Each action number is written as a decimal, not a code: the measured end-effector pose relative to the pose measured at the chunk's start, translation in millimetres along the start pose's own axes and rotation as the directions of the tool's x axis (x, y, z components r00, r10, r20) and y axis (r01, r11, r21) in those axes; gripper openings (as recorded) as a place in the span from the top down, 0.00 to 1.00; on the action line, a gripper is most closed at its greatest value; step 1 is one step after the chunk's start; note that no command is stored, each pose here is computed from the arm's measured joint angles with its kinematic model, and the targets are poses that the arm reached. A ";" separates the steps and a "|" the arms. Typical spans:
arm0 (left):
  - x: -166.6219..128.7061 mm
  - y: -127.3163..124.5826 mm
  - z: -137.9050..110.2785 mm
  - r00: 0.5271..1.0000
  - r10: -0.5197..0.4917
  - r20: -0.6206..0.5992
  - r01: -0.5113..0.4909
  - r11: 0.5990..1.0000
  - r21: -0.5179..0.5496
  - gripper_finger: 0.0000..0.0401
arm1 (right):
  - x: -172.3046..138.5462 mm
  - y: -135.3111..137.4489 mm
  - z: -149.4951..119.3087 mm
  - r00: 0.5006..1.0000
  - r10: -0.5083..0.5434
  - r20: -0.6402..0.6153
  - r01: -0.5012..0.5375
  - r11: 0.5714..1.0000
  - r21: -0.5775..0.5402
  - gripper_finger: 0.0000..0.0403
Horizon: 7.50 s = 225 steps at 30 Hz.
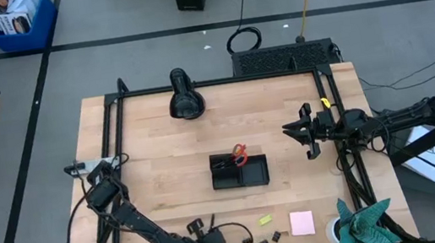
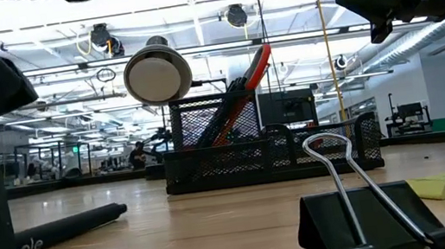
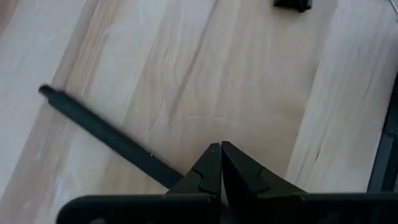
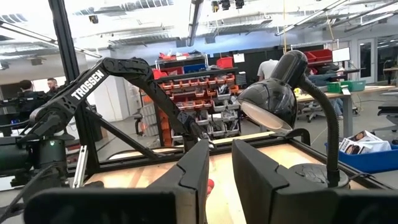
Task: Pick and place office supplies into organizer
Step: Put the pen into the desk organizer, then put the left binder clip into the desk organizer
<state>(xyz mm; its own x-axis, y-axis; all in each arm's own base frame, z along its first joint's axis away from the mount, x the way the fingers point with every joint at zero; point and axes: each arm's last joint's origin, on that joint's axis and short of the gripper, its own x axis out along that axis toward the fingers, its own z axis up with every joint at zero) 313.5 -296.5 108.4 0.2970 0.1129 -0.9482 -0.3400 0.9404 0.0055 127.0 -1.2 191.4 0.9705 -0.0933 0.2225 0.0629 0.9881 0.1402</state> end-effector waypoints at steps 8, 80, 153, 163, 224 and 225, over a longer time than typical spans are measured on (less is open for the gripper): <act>-18.1 4.7 25.2 0.984 -0.038 0.175 0.016 0.992 0.123 0.96 | 0.0 0.0 0.0 1.000 0.000 0.000 0.000 1.000 0.000 0.84; -45.4 93.7 54.3 0.901 0.224 0.371 -0.180 0.972 -0.149 0.94 | -0.2 -2.3 -13.9 0.990 -0.039 -0.138 0.044 0.999 0.032 0.84; -6.0 248.5 104.5 0.445 -0.289 0.848 0.122 0.957 0.262 0.84 | 0.8 -1.0 -3.9 0.999 -0.027 -0.033 0.027 1.000 0.010 0.84; -9.0 248.3 104.8 0.440 -0.306 0.844 0.126 0.952 0.279 0.71 | 0.8 -1.0 -4.1 0.999 -0.026 -0.036 0.027 0.999 0.021 0.84; -55.5 268.3 -56.5 0.519 -0.251 0.817 -0.030 0.950 0.311 0.96 | 66.6 34.1 43.1 0.952 -0.012 -0.306 -0.080 0.954 -0.288 0.84; -55.5 268.3 -56.5 0.519 -0.251 0.817 -0.030 0.950 0.311 0.97 | 74.6 40.1 46.2 0.936 -0.002 -0.353 -0.109 0.950 -0.292 0.84</act>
<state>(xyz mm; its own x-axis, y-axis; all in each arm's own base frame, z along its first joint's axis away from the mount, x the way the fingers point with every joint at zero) 155.4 -68.6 144.5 0.9685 0.0845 -0.2342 -0.0543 0.9897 0.1324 191.2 25.7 258.2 0.9901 -0.0457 -0.1329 0.0224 0.9848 -0.1723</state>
